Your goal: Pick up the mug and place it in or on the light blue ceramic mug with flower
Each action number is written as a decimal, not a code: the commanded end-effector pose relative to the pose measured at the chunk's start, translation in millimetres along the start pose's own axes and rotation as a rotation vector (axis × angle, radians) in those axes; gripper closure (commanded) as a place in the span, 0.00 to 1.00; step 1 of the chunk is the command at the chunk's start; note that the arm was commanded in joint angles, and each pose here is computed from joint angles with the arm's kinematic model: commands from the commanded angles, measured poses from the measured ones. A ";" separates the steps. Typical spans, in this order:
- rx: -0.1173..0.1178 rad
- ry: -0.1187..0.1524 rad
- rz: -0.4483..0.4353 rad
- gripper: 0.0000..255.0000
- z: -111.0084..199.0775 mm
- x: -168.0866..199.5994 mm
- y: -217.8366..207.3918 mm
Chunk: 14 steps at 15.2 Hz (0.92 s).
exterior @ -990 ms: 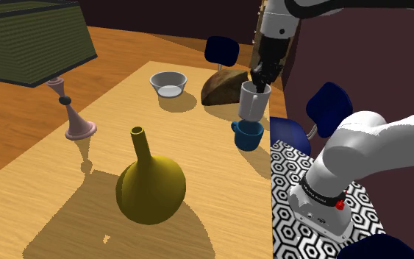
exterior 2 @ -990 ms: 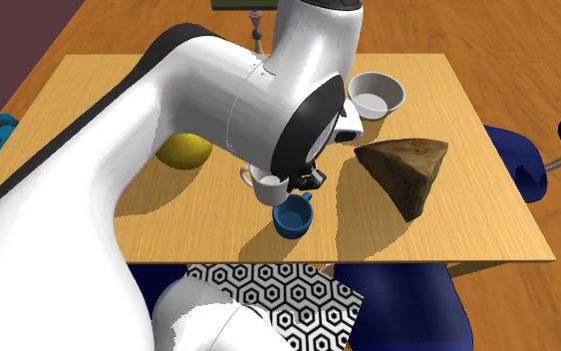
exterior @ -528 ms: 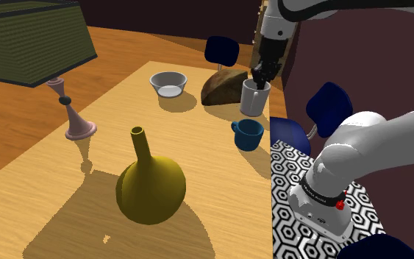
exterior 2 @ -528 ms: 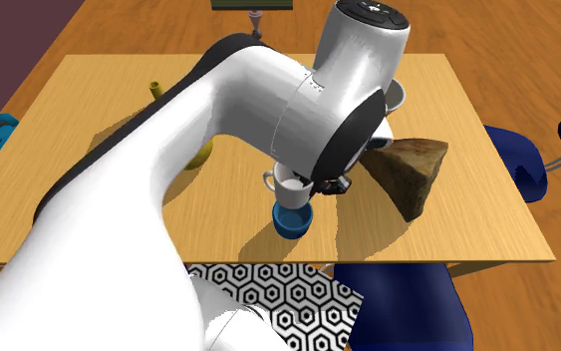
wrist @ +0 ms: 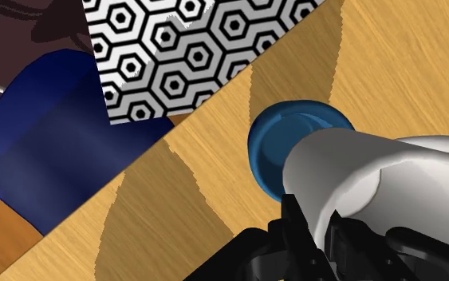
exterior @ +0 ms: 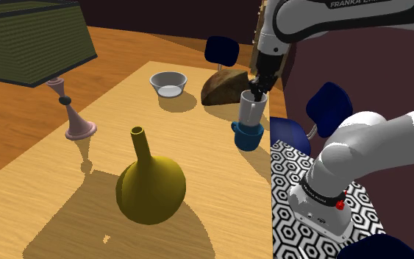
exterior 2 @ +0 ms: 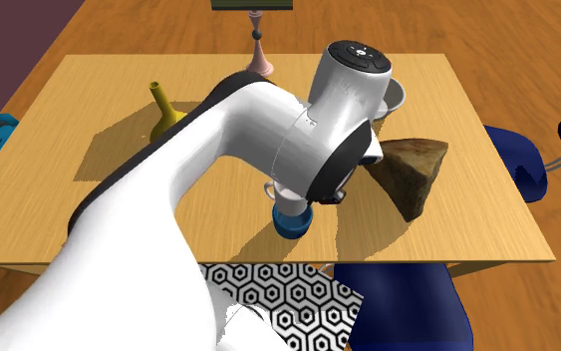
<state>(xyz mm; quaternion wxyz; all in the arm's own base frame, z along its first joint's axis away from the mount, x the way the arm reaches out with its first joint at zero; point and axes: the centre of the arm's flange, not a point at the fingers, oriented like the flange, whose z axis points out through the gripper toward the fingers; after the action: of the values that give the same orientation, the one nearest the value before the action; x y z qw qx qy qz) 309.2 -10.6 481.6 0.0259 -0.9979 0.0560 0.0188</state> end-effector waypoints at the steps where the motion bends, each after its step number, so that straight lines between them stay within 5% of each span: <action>1: 0.000 0.001 0.000 1.00 11.2 1.3 0.0; 12: 0.000 0.001 0.000 1.00 32.3 2.1 1.1; 13: 0.000 0.001 0.000 0.00 32.0 2.4 0.9; 14: 0.000 0.001 0.000 0.00 32.2 2.5 0.9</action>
<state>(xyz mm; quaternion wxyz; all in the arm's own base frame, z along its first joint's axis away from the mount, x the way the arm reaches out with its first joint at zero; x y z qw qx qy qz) 310.7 -10.1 450.1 0.0260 -0.9979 0.0560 0.0176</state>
